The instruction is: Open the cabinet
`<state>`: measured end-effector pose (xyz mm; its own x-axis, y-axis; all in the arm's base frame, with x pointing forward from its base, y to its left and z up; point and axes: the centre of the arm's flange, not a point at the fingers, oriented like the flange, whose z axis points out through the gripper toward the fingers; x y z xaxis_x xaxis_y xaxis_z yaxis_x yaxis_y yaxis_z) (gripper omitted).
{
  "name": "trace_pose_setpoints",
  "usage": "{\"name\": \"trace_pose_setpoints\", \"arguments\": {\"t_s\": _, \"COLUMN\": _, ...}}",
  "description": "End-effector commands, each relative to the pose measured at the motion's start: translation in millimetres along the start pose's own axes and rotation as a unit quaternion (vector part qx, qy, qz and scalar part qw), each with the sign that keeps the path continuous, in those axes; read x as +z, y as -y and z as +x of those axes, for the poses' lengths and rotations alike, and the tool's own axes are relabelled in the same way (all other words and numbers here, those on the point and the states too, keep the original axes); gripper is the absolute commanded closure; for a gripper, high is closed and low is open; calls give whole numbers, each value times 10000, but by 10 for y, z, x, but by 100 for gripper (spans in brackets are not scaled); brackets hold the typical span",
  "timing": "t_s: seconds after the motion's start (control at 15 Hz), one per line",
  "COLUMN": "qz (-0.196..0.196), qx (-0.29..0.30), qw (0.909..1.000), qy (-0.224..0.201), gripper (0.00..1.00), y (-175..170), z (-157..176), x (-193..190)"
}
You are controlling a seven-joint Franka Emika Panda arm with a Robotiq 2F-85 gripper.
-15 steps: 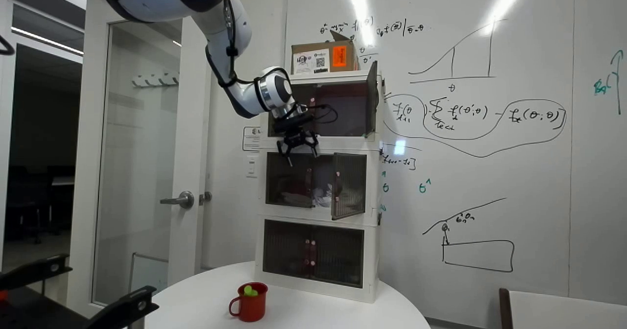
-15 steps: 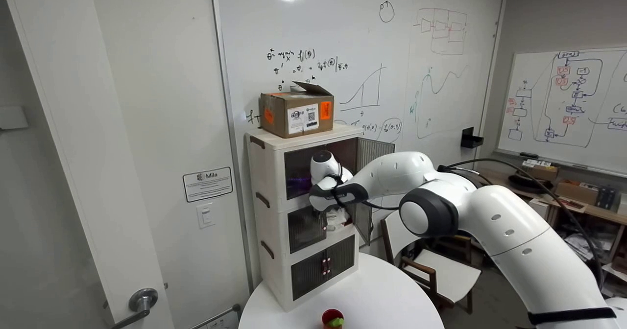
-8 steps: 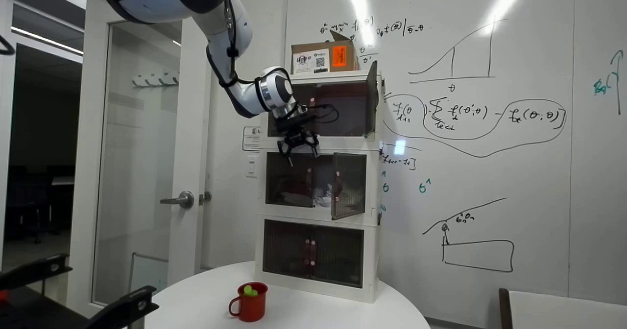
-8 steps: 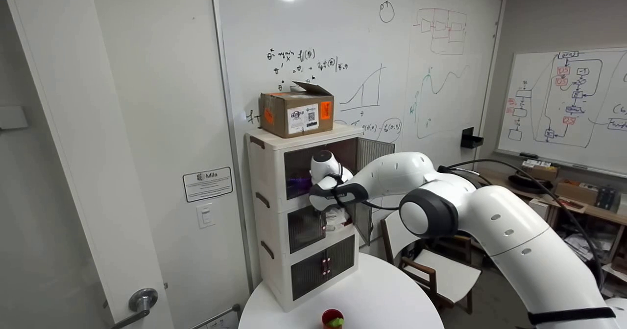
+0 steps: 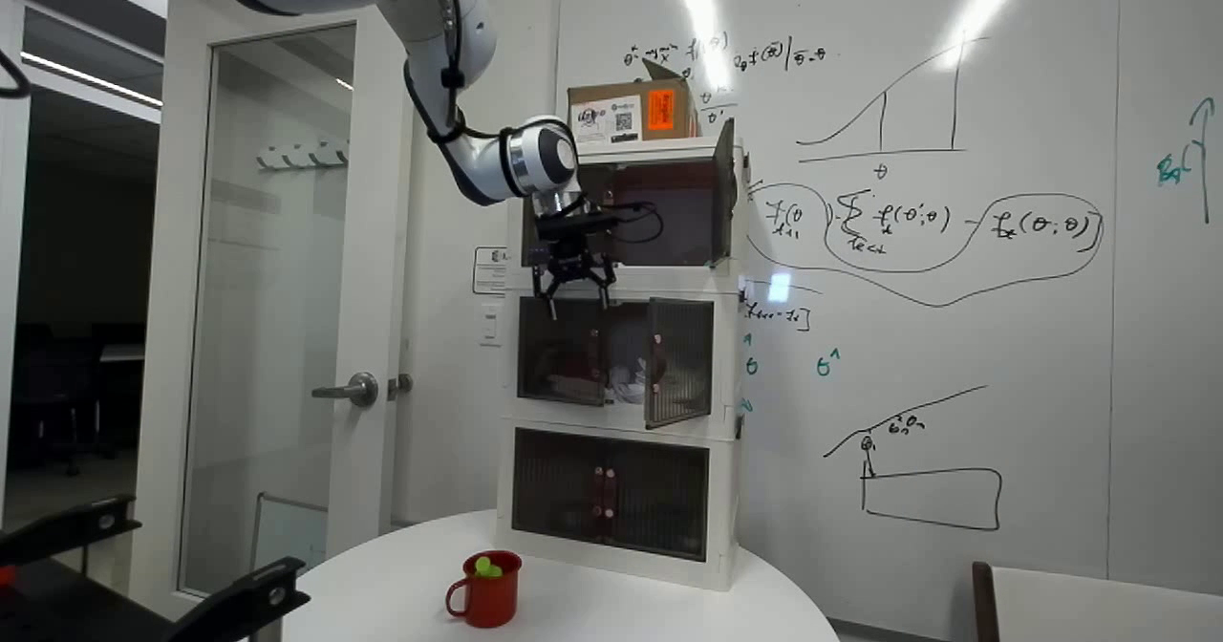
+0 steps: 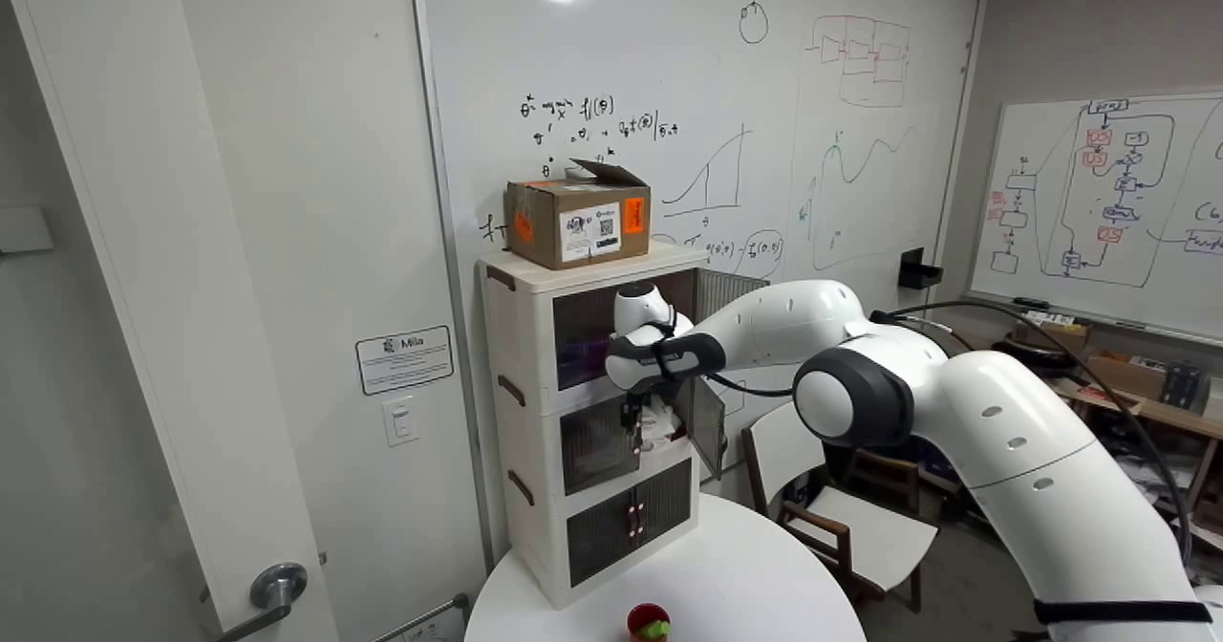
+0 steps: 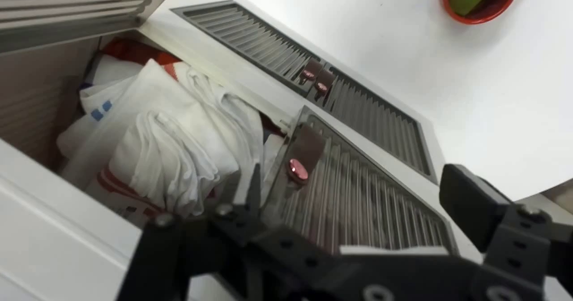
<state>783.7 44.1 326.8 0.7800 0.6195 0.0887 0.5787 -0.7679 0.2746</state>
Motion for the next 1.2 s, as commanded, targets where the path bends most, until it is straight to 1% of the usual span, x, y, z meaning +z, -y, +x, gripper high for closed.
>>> {"name": "trace_pose_setpoints", "arguments": {"t_s": 0.0, "qz": 844, "qx": -147, "qw": 9959, "qy": 300, "gripper": 0, "y": 395, "z": -96, "x": -27}}
{"name": "trace_pose_setpoints", "arguments": {"t_s": 0.13, "qz": 1065, "qx": -116, "qw": 9928, "qy": 544, "gripper": 0, "y": 478, "z": -171, "x": -55}}
{"name": "trace_pose_setpoints", "arguments": {"t_s": 0.33, "qz": 1257, "qx": -72, "qw": 9879, "qy": 904, "gripper": 0, "y": 630, "z": -243, "x": -112}}
{"name": "trace_pose_setpoints", "arguments": {"t_s": 0.47, "qz": 1277, "qx": -93, "qw": 9848, "qy": 1173, "gripper": 0, "y": 780, "z": -290, "x": -198}}
{"name": "trace_pose_setpoints", "arguments": {"t_s": 0.6, "qz": 1187, "qx": 2, "qw": 9840, "qy": 1328, "gripper": 0, "y": 912, "z": -301, "x": -320}}
{"name": "trace_pose_setpoints", "arguments": {"t_s": 0.67, "qz": 1118, "qx": 194, "qw": 9850, "qy": 1300, "gripper": 0, "y": 973, "z": -293, "x": -415}}
{"name": "trace_pose_setpoints", "arguments": {"t_s": 0.8, "qz": 1125, "qx": 434, "qw": 9853, "qy": 1210, "gripper": 0, "y": 1089, "z": -283, "x": -574}}
{"name": "trace_pose_setpoints", "arguments": {"t_s": 1.13, "qz": 934, "qx": 624, "qw": 9900, "qy": 855, "gripper": 0, "y": 1291, "z": -170, "x": -974}}
